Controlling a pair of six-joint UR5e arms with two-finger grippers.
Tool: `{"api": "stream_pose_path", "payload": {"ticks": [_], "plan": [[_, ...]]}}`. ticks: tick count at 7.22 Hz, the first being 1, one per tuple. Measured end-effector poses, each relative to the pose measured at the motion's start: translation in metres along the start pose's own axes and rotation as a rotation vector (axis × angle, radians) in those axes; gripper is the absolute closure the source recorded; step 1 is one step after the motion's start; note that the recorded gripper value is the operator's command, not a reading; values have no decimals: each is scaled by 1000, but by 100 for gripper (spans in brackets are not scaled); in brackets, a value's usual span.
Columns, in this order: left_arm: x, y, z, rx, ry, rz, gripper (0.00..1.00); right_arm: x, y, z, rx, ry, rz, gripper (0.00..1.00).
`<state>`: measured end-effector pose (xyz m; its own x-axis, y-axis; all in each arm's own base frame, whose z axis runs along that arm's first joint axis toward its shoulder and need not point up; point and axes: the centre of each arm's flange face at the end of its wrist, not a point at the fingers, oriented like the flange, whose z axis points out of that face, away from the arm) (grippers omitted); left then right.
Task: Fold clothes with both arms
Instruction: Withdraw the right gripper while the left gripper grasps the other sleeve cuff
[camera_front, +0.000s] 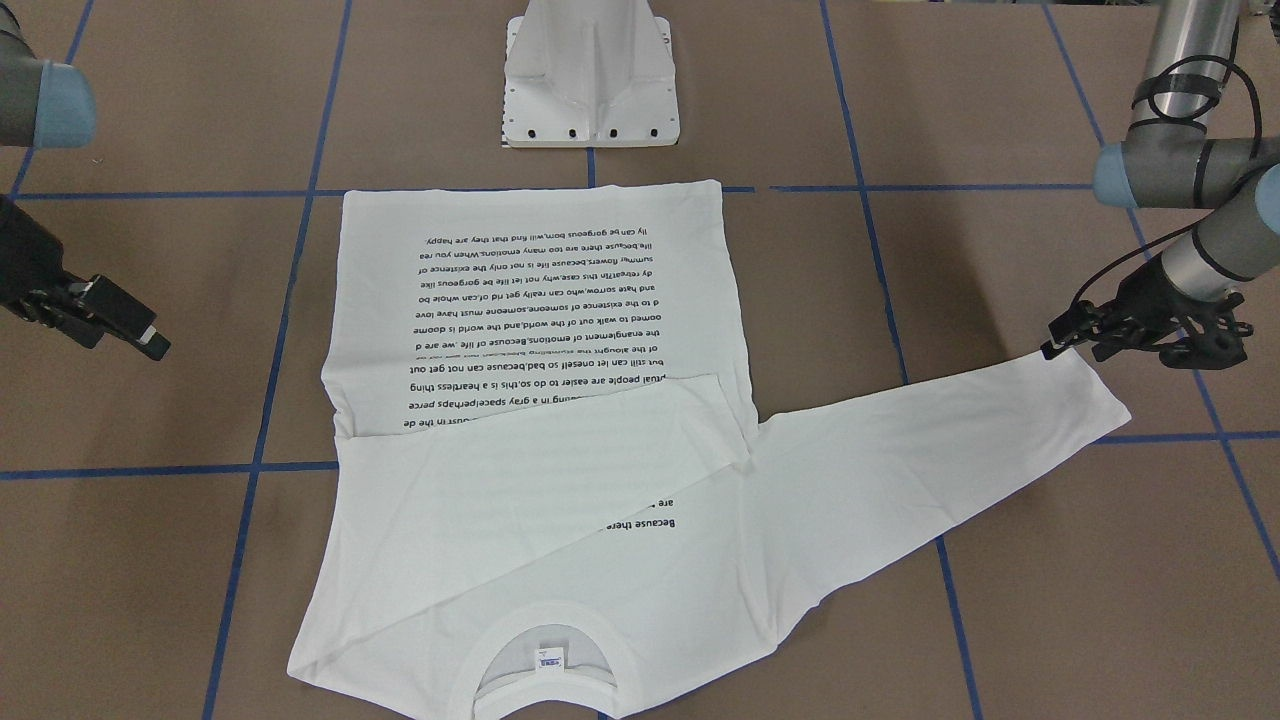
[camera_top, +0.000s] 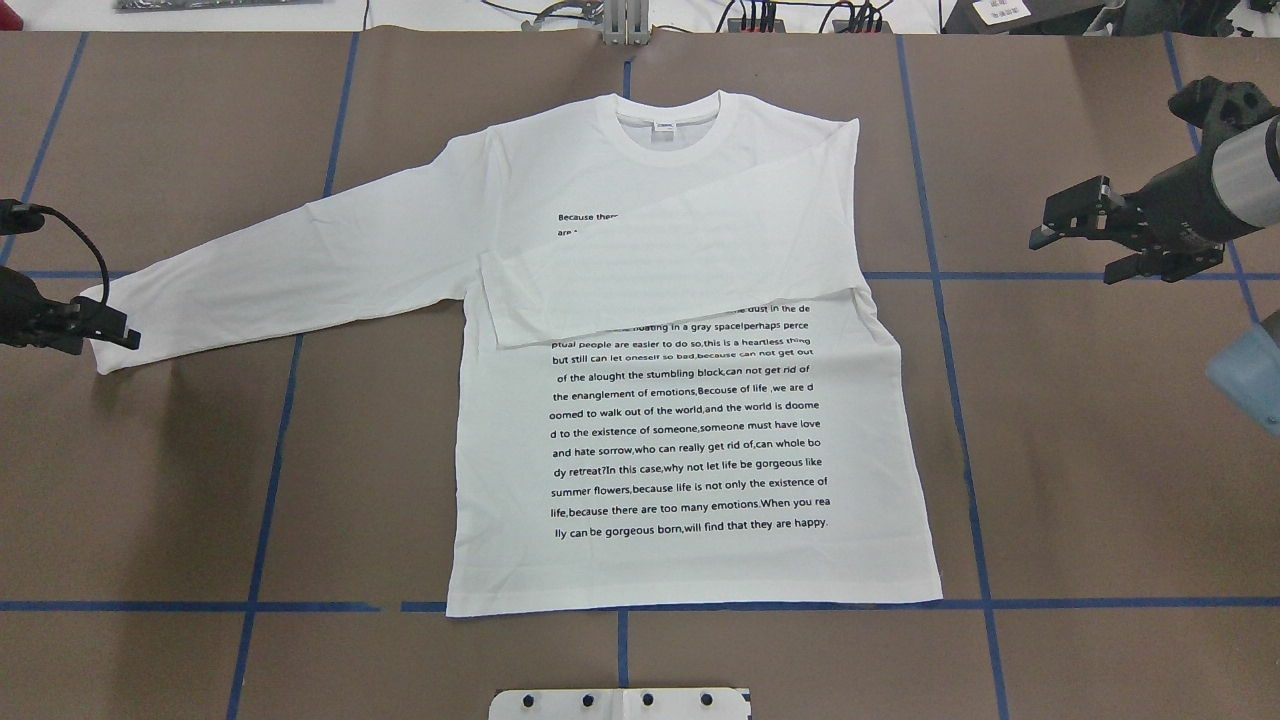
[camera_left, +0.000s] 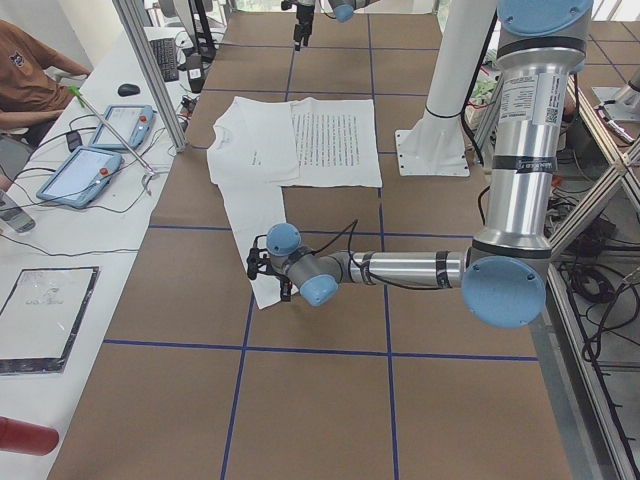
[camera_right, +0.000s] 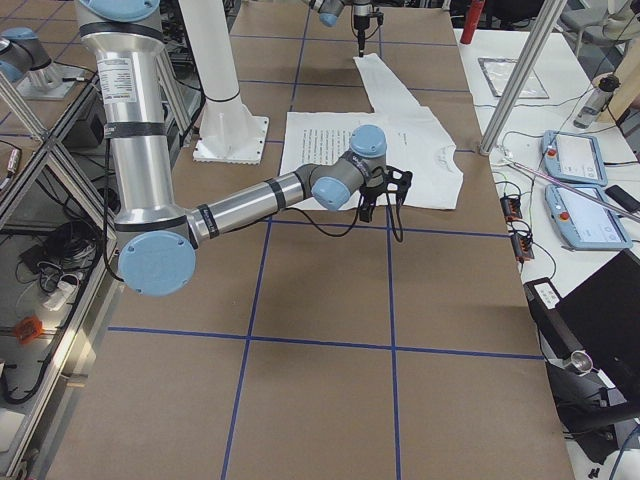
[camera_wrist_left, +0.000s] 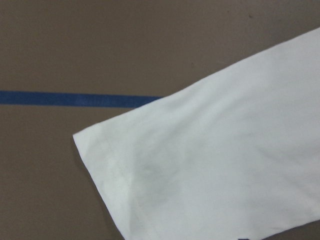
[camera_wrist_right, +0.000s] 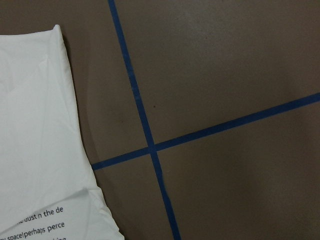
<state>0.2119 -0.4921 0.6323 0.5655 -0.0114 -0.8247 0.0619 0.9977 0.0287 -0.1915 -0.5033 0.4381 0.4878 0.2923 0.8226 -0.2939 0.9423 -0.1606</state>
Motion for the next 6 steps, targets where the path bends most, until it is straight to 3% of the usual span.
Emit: {"api": "stream_pose_path", "payload": {"ticks": [3, 4, 6], "plan": [[-1, 6, 5, -13, -4, -4, 67, 5, -2, 4, -2, 9, -8, 1], [-2, 7, 5, -13, -5, -4, 100, 5, -2, 4, -2, 9, -8, 1], [0, 9, 0, -7, 0, 1, 100, 5, -2, 4, -2, 9, -9, 1]]}}
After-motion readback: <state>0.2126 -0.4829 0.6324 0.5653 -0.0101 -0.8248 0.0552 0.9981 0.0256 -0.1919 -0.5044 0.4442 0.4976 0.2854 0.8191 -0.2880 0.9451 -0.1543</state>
